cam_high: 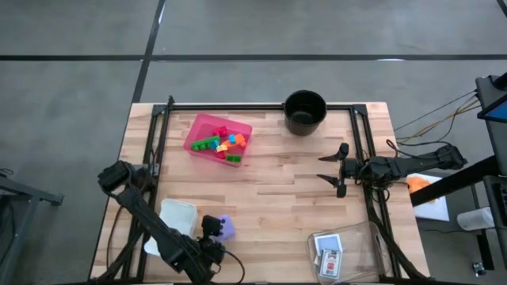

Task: Pick & Place Toys
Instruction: Put the purple dice into the white bin

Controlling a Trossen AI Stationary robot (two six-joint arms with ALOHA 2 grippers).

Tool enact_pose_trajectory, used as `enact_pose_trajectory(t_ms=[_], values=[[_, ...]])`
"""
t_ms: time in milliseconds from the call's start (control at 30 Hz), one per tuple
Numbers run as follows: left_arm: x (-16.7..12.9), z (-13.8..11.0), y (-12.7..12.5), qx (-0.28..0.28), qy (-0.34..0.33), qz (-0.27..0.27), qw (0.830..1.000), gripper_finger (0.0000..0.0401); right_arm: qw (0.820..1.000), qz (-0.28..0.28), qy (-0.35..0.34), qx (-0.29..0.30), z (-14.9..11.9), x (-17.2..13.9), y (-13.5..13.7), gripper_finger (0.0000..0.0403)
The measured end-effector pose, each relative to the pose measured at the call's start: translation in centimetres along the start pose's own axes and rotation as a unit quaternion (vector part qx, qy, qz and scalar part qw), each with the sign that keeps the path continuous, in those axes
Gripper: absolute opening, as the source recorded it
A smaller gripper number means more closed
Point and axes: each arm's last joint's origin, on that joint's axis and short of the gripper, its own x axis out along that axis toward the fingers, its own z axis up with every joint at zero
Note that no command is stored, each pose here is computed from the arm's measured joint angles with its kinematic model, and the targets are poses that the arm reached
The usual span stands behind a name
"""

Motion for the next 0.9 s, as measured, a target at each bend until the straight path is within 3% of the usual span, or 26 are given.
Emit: enact_pose_trajectory(t_ms=[200, 500, 667, 900], values=[[0.3, -0.5, -0.1, 0.007, 0.013, 0.013, 1.000, 0.0281, 1.000, 0.000, 0.000, 0.000, 0.0, 0.0, 0.0, 0.0285], [0.4, -1.9, 0.6, 0.003, 0.059, 0.079, 0.995, 0.0265, 1.000, 0.000, 0.000, 0.000, 0.0, 0.0, 0.0, 0.0285], [0.8, -2.4, 0.8, 0.007, 0.062, 0.096, 0.993, 0.0204, 1.000, 0.000, 0.000, 0.000, 0.0, 0.0, 0.0, 0.0285], [0.8, -2.5, 0.9, 0.006, 0.056, 0.106, 0.993, 0.0071, 1.000, 0.000, 0.000, 0.000, 0.0, 0.0, 0.0, 0.0285]])
